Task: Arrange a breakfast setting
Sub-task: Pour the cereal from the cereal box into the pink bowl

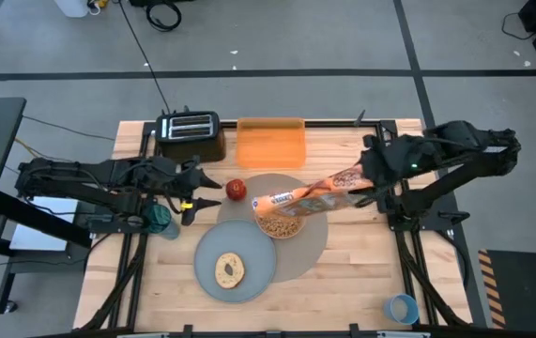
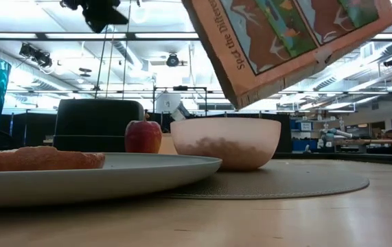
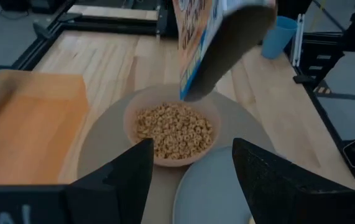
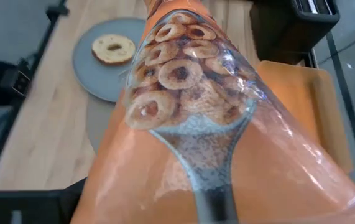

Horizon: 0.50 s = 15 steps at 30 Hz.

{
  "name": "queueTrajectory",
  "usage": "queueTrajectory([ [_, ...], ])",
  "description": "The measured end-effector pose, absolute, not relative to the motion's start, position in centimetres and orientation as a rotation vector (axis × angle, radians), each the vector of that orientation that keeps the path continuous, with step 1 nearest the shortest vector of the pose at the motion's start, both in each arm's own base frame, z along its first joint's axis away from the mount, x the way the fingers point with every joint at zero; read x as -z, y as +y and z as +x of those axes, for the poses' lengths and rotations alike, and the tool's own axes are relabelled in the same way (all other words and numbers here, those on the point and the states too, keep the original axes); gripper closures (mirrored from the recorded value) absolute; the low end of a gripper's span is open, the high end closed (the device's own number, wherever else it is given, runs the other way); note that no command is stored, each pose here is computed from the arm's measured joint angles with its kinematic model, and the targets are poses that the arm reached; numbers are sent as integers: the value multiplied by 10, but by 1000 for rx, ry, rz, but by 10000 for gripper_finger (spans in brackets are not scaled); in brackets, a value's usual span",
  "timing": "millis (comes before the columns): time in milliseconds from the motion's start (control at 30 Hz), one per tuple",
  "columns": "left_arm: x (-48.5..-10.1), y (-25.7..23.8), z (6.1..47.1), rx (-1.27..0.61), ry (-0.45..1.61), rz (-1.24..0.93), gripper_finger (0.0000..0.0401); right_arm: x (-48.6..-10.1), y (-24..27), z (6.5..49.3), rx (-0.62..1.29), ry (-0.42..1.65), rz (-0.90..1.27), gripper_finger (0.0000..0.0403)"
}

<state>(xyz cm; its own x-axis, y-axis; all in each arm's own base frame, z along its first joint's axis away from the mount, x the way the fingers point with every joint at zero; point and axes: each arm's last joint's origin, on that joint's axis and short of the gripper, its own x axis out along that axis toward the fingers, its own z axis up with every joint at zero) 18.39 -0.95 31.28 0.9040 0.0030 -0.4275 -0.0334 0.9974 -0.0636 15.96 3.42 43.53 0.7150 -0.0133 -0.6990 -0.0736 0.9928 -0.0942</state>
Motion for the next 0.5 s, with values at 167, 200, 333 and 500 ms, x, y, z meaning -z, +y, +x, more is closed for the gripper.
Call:
queueTrajectory([
  [167, -307, -16, 179, 23, 354, -79, 175, -406, 25, 124, 17, 641, -33, 166],
  [200, -306, -18, 179, 33, 339, -74, 175, -399, 23, 117, 27, 609, -23, 166],
  [333, -299, -22, 180, 61, 284, -59, 175, -373, 18, 97, 14, 416, 1, 166],
  [500, -280, -23, 184, 67, 212, -62, 175, -344, 14, 83, -3, 196, 3, 166],
])
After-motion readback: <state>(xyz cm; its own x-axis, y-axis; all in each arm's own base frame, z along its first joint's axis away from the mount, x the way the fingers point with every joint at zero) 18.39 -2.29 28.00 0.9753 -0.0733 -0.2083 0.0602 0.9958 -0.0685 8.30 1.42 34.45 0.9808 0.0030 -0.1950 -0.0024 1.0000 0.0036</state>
